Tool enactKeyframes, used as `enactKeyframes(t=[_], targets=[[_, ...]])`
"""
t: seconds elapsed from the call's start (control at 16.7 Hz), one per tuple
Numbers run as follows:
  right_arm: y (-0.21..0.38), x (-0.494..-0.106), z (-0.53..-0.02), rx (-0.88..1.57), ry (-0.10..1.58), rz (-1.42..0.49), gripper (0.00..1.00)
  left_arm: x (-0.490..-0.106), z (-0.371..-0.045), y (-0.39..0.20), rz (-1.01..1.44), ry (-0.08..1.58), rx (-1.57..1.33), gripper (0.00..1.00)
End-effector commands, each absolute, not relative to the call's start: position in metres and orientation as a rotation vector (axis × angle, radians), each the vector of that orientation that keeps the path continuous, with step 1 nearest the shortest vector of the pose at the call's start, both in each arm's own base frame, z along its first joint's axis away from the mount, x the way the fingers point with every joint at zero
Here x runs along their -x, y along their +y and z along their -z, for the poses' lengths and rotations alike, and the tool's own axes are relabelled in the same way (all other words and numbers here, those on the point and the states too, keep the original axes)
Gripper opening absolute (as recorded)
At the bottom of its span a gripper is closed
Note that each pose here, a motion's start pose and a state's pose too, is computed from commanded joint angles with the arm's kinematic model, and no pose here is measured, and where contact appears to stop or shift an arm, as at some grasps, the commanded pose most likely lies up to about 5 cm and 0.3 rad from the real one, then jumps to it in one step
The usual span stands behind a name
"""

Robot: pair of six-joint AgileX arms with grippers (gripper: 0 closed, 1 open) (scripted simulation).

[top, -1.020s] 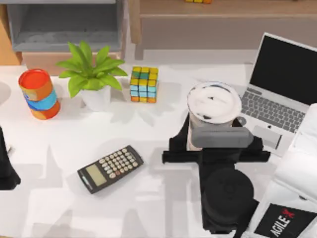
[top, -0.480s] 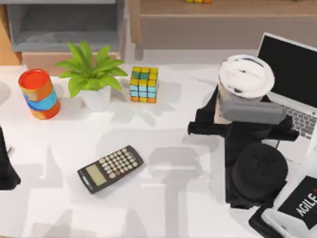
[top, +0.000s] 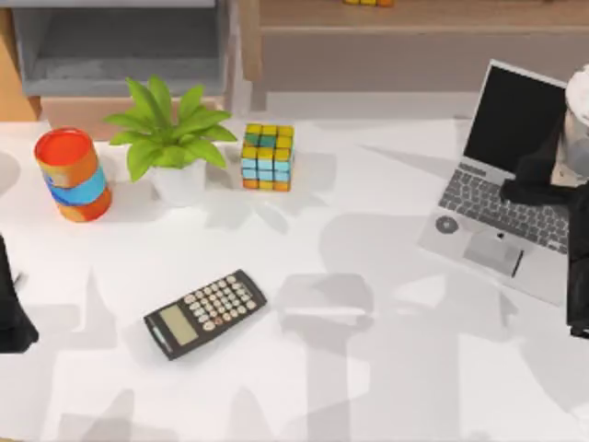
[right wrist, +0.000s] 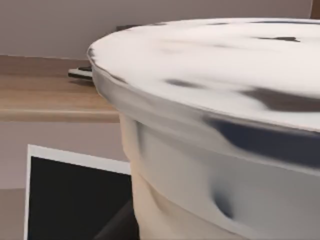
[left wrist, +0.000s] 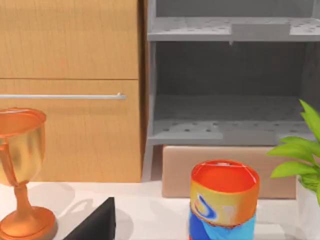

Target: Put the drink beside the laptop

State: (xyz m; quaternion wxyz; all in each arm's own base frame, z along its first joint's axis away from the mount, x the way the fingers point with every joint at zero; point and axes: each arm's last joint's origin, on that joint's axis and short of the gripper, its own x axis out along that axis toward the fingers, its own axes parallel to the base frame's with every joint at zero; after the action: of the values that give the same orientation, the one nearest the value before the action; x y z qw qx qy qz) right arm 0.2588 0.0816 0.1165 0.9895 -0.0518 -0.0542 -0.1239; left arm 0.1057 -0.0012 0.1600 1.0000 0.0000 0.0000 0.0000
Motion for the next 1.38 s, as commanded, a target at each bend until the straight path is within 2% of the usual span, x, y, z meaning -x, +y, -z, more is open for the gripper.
enactKeyframes(t=[0.3, 0.72, 1.02, 1.38], targets=[[0.01, -0.258, -0.115, 0.144, -0.081, 0.24, 0.0, -0.106, -0.16, -0.001, 0.0, 0.0, 0.0, 1.0], [-0.057, -0.259, -0.11, 0.071, -0.026, 0.098, 0.0, -0.106, -0.16, -0.001, 0.0, 0.0, 0.0, 1.0], [-0.077, -0.262, -0.108, 0.011, -0.006, 0.018, 0.0, -0.106, -0.16, -0.001, 0.0, 0.0, 0.0, 1.0], [-0.077, -0.261, -0.109, 0.008, -0.006, 0.011, 0.0, -0.106, -0.16, -0.001, 0.0, 0.0, 0.0, 1.0]])
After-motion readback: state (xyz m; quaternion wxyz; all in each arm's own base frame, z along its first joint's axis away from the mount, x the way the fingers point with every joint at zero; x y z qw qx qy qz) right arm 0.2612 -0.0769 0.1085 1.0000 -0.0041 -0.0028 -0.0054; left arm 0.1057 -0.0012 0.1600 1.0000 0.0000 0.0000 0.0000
